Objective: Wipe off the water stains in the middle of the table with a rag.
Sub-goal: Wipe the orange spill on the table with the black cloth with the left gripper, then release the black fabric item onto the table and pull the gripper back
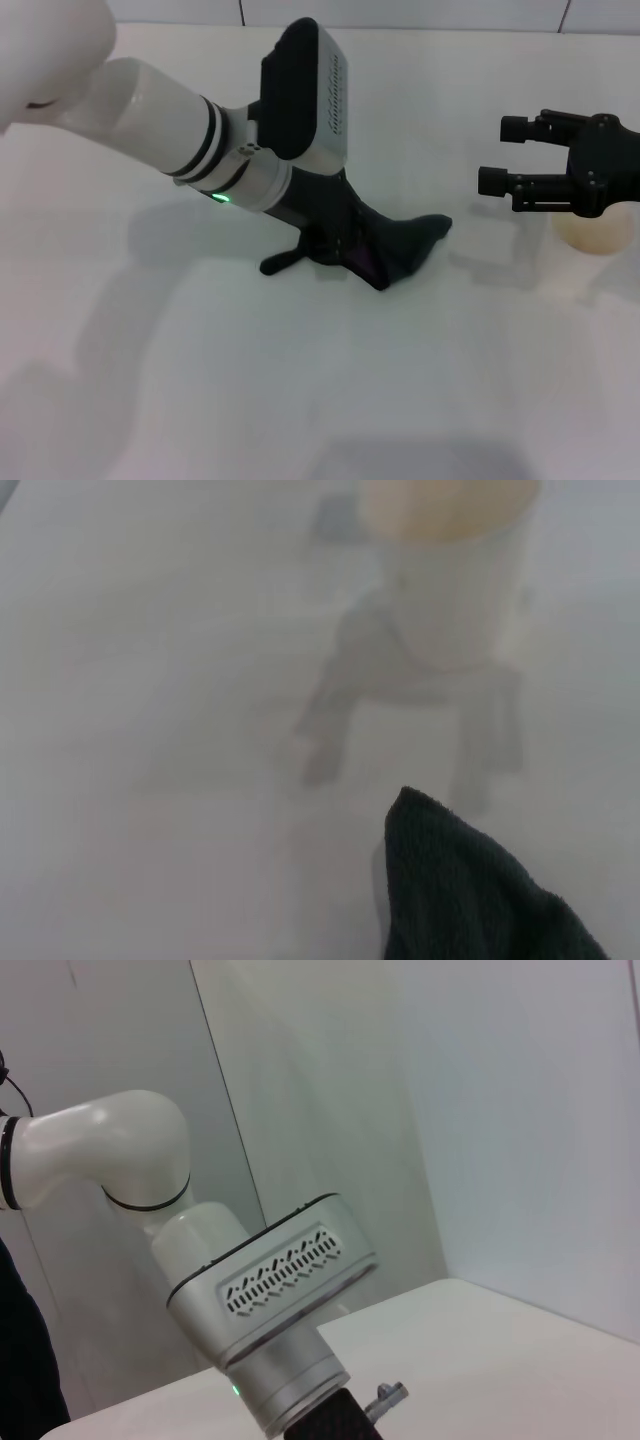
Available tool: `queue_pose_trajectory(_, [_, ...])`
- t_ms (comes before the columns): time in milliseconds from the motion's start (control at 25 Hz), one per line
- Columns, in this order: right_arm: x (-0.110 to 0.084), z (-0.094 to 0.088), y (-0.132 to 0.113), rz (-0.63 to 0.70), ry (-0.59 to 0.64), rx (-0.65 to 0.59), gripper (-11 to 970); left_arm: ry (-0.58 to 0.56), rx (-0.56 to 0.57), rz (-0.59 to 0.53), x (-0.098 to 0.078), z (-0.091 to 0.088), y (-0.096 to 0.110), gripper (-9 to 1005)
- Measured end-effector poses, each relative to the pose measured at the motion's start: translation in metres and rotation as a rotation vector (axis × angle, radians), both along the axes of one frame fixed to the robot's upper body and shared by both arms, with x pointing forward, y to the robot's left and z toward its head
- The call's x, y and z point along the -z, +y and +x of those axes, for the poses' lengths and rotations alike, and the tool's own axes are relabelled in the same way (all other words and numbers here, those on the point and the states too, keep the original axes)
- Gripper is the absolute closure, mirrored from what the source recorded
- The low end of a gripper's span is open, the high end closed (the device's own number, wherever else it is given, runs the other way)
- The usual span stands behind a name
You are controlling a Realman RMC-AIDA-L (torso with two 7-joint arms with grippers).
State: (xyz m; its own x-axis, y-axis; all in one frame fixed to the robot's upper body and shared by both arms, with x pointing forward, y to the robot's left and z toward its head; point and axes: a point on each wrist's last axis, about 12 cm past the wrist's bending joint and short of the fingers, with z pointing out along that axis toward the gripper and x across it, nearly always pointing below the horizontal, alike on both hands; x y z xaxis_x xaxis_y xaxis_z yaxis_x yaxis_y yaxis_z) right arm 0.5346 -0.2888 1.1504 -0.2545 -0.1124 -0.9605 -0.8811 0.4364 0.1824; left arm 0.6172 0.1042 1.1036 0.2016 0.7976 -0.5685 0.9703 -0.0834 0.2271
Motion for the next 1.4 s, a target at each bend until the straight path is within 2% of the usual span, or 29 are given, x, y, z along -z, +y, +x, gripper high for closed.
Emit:
queue_pose_trajectory(240, [0.000,-0.001,-0.001,0.000,0.001,0.003,110,0.032,-0.013,-0.041,0.002,-0.008,0.001,903])
queue_pose_trajectory(440, [0.001,-0.003,-0.004,0.001,0.002,0.011,110,0.045,-0.119,-0.084,0.002,-0.012,0.025,899])
queue_pose_trajectory(600, [-0.001,-0.002,-0.003,0.001,-0.005,0.002,110,0.069,-0.227,-0.121,0.000,-0.014,0.062,897])
queue_pose_trajectory(720, [-0.002,-0.001,-0.002,0.000,-0.006,-0.001,111,0.074,-0.276,-0.125,0.000,-0.019,0.079,895])
queue_pose_trajectory(920, [-0.001,-0.001,0.000,-0.001,-0.006,-0.003,111,0.088,-0.340,-0.105,0.005,-0.025,0.096,891])
queue_pose_trajectory(1160, [-0.002,0.000,0.001,0.002,-0.007,-0.004,111,0.112,-0.373,-0.105,0.011,-0.031,0.106,887])
queue_pose_trajectory(1400, [-0.002,0.001,0.001,0.011,-0.008,-0.003,111,0.081,-0.435,-0.139,0.003,-0.034,0.124,883])
